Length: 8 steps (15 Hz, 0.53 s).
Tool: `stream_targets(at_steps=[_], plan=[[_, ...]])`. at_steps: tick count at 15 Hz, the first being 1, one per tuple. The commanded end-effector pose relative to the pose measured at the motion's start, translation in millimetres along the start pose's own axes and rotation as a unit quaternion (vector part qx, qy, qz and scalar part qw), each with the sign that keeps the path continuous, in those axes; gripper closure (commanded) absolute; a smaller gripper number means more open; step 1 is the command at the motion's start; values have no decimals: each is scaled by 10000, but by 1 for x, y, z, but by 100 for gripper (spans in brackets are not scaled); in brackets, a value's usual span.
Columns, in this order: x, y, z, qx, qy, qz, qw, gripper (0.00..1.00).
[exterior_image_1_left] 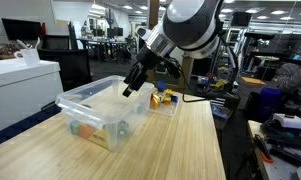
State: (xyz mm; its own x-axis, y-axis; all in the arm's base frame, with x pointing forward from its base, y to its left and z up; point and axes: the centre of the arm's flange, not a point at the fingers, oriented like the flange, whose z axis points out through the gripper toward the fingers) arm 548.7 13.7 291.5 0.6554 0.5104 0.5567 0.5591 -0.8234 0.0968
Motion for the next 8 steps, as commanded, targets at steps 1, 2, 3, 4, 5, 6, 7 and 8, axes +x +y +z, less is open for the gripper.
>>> stream_targets(at_steps=[1,2,3,4,5,6,7,8], plan=[[20,2,16,-70,47,-63,9999,0],[32,4,21,-257,-245,76,9993,0],[35,7,24,-368,-384,197,9984,0],[42,11,26,-530,-536,337,9966,0],[47,13,25,-620,-649,451,9949,0],[50,14,25,-672,-732,499,9938,0],[56,16,29,-736,-880,550,9919,0],[60,18,32,-785,-994,570,9903,0]])
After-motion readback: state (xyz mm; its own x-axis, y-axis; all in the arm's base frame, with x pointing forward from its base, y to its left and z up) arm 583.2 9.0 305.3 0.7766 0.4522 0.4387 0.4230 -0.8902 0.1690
